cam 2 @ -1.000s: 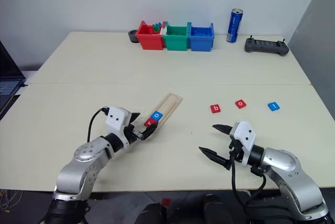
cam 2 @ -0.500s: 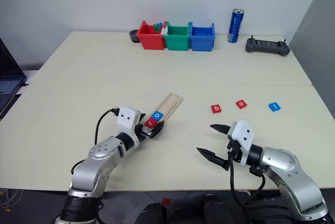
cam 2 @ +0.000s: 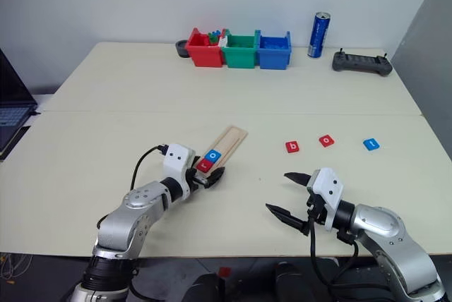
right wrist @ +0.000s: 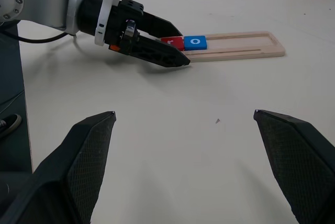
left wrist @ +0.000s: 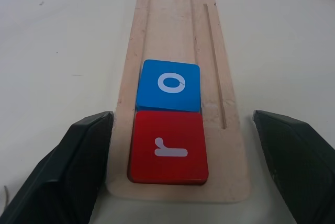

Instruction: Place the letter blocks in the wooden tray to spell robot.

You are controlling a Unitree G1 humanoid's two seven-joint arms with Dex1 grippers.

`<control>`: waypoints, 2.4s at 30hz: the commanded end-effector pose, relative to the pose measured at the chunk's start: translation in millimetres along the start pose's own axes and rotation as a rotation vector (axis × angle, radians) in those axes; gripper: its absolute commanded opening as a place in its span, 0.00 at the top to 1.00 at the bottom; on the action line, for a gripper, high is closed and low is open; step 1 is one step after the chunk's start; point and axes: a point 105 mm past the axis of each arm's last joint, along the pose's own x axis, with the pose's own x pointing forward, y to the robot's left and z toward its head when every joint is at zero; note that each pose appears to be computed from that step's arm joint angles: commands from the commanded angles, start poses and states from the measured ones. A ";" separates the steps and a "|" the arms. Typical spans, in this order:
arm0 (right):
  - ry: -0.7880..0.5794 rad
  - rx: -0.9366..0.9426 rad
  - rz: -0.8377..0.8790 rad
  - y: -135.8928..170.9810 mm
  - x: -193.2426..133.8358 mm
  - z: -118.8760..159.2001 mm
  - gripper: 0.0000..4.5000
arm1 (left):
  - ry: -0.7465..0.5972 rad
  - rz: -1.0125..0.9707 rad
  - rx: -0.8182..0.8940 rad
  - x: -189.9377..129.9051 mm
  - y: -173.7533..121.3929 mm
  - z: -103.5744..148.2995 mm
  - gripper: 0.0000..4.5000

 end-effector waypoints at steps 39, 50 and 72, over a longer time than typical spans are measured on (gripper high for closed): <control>0.102 -0.059 -0.004 -9.5 -25.8 -5.7 0.00 | 0.100 -0.520 0.318 -38.8 -15.0 -15.2 0.25; 0.303 -0.048 0.081 3.1 -64.7 -20.8 0.00 | 0.087 -0.874 0.557 -32.6 -36.3 -19.0 0.25; 0.234 -0.057 0.005 -10.6 -64.9 10.0 0.00 | 0.113 -1.013 0.633 -20.5 -37.4 -20.7 0.25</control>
